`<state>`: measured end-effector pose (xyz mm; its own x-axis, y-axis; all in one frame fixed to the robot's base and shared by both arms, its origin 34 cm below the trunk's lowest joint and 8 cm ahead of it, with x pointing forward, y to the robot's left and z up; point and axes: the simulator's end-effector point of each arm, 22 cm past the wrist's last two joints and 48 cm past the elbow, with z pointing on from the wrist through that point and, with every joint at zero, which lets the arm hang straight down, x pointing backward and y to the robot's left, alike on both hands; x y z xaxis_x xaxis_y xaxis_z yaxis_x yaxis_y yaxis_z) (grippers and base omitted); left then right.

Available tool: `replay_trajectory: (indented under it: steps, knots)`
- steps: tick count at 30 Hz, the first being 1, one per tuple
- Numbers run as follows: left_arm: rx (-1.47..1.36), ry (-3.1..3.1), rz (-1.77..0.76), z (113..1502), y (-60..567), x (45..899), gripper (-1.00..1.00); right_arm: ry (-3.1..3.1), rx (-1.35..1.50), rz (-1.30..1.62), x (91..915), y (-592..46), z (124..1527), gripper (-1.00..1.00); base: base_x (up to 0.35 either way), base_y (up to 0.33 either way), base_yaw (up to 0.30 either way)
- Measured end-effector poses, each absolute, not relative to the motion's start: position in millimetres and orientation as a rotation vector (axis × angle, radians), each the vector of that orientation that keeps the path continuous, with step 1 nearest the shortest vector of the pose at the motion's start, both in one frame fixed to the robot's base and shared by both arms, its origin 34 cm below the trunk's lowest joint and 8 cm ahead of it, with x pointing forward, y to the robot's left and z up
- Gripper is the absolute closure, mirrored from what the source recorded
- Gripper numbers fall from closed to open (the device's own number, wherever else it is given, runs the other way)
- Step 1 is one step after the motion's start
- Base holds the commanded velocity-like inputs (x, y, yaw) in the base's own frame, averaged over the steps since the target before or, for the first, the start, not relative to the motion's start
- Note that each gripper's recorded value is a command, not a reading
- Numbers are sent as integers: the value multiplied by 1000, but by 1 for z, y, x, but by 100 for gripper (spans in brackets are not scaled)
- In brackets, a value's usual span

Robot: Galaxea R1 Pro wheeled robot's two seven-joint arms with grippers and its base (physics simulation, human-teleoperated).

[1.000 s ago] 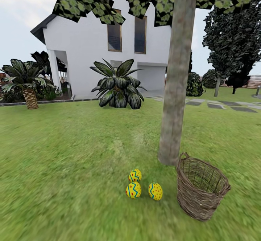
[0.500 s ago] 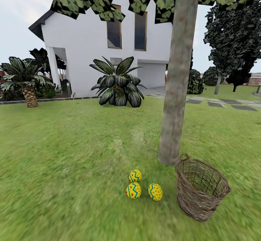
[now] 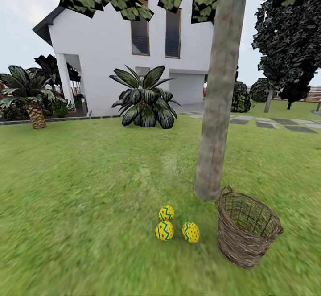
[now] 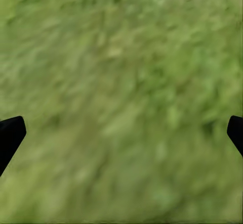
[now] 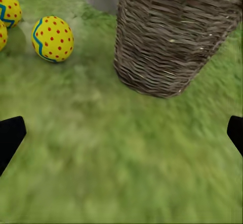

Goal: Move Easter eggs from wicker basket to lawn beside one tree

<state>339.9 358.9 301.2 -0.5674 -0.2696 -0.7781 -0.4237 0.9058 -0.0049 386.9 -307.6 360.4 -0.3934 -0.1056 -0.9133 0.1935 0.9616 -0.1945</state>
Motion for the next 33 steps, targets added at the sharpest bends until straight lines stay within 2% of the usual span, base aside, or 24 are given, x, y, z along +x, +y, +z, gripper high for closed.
replay_trajectory:
  steps: [9, 33]
  knots:
    - [-461, 2075, 232, 320, 339, 328, -100, 1951, 66, -305, 371, -301, 357, -100, 0, 0, 0]
    - [-456, 2100, 247, 347, 339, 321, -100, 2010, 59, -315, 366, -304, 375, -100, 0, 0, 24]
